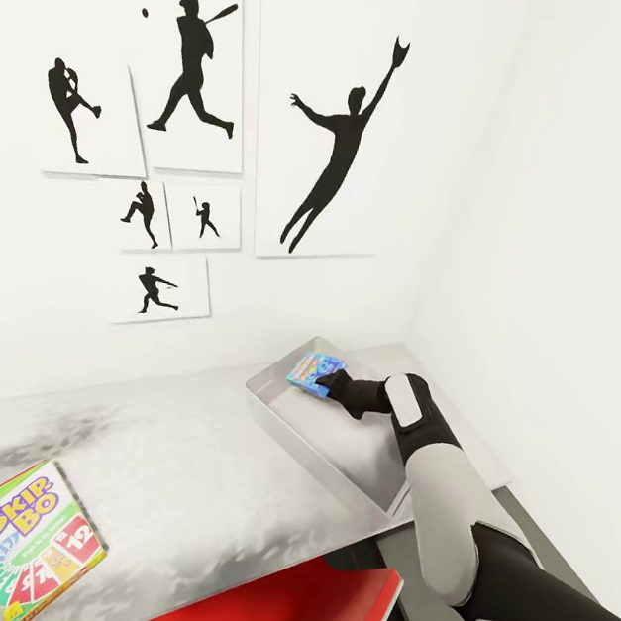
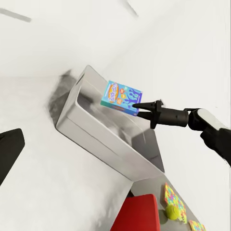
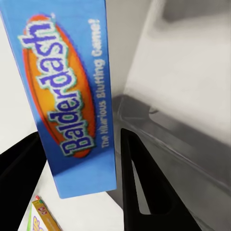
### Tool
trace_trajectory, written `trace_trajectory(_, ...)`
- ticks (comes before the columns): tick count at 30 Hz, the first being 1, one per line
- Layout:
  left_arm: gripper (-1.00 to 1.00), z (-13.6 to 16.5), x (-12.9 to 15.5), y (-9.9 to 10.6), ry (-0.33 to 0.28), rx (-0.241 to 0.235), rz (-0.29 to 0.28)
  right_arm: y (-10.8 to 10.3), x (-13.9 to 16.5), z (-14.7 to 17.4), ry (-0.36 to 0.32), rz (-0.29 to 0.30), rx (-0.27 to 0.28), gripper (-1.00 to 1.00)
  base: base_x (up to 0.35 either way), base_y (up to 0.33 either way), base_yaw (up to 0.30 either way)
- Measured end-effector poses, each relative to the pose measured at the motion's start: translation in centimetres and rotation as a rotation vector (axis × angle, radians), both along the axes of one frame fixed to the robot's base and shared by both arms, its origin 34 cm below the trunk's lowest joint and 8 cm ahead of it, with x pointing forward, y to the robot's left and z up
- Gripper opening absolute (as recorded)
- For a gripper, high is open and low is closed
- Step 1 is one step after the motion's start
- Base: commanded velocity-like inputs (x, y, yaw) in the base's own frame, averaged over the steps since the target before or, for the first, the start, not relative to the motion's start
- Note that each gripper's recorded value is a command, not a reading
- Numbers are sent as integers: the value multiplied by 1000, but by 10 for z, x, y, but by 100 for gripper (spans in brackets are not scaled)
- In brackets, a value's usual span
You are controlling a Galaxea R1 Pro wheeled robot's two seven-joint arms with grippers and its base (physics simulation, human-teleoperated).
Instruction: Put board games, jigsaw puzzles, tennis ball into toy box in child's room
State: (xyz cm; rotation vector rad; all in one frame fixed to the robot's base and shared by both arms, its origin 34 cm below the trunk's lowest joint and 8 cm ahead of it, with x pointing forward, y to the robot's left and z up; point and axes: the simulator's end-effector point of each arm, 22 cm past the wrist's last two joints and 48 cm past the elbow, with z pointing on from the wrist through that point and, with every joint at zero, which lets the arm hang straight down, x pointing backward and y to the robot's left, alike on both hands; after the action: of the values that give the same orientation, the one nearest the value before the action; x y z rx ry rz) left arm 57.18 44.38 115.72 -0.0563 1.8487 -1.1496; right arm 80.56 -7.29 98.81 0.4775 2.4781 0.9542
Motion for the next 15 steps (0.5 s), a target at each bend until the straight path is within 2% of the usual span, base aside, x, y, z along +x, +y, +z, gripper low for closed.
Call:
trace_trajectory(3,100,5,0,-7,-15,-25,-23,0,0,0,1,0,0,-100,0,0,0)
trace_trajectory(7,100,8,3,-30,-20,-53,-102,0,0,0,1,0,0,-100,0,0,0)
trace_trajectory(11,100,27,2,-39,-65,-99,-150,0,0,0,2,2,0,-100,0,0,0)
trace_trajectory(15,100,33,1,-45,-71,-113,-184,1,-2,-2,10,8,1,-100,0,0,0)
